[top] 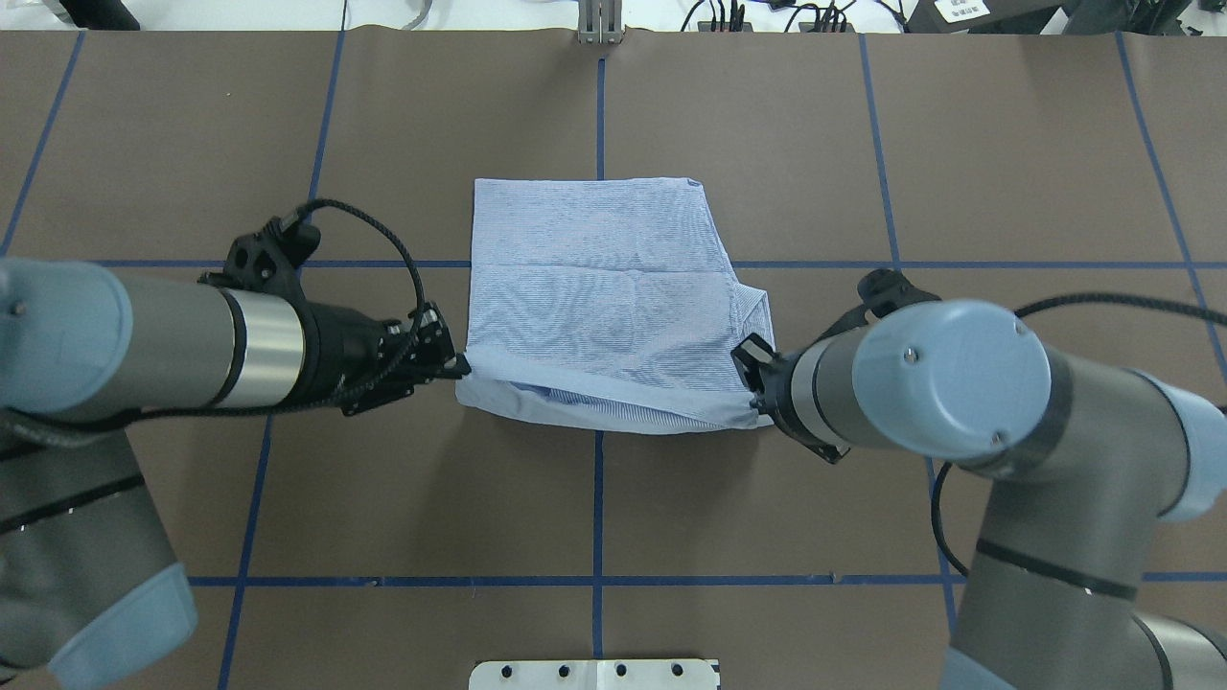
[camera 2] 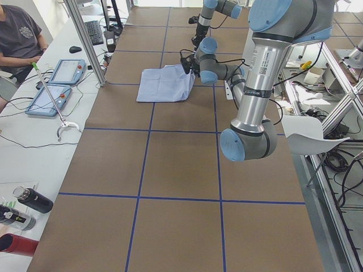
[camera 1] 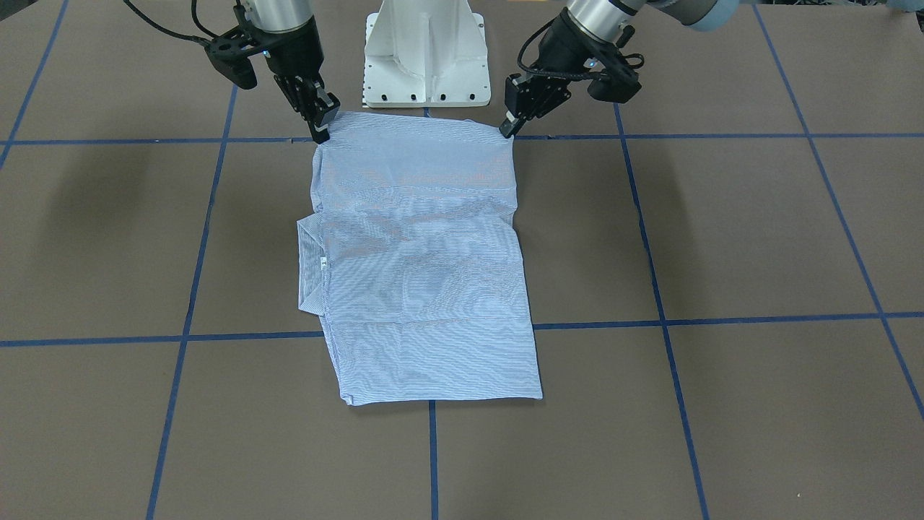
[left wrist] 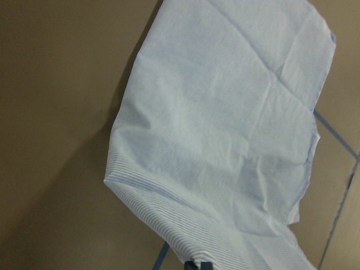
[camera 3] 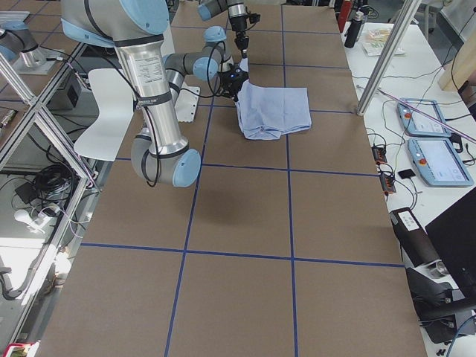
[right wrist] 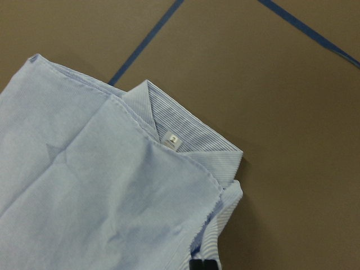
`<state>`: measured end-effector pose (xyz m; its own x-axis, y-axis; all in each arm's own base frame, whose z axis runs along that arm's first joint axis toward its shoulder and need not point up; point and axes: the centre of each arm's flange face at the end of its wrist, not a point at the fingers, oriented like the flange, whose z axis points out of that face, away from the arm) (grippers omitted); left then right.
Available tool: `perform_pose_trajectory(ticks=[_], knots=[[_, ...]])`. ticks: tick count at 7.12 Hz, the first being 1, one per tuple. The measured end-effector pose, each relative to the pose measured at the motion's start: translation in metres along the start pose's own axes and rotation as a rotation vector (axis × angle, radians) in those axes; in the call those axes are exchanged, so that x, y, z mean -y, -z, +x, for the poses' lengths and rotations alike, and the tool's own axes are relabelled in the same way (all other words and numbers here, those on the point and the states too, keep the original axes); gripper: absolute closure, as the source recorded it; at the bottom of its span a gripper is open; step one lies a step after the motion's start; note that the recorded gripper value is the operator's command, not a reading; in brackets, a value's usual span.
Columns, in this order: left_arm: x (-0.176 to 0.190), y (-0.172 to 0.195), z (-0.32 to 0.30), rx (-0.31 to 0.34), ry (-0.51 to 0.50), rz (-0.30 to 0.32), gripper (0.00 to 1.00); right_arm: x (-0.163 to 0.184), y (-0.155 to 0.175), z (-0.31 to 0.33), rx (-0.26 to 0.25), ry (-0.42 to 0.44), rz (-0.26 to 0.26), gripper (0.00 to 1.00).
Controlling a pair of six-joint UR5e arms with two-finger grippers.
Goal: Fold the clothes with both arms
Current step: 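Lift the near half with both grippers and fold it toward the far edge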
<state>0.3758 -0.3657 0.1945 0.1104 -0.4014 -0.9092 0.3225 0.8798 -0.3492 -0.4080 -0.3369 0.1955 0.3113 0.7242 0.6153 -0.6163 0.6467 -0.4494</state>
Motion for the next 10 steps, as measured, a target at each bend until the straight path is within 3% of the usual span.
perform_pose_trajectory(ticks=[4,6,10], knots=[[0.085,-0.037,0.046,0.018,-0.031,0.093,1.00,0.062,-0.030,-0.098,-0.045,0.035,0.026,1.00],[0.121,-0.066,0.060,0.048,-0.051,0.133,1.00,0.092,-0.062,-0.140,-0.058,0.057,0.023,1.00],[0.175,-0.130,0.059,0.047,-0.056,0.169,1.00,0.139,-0.114,-0.216,-0.118,0.113,0.026,1.00]])
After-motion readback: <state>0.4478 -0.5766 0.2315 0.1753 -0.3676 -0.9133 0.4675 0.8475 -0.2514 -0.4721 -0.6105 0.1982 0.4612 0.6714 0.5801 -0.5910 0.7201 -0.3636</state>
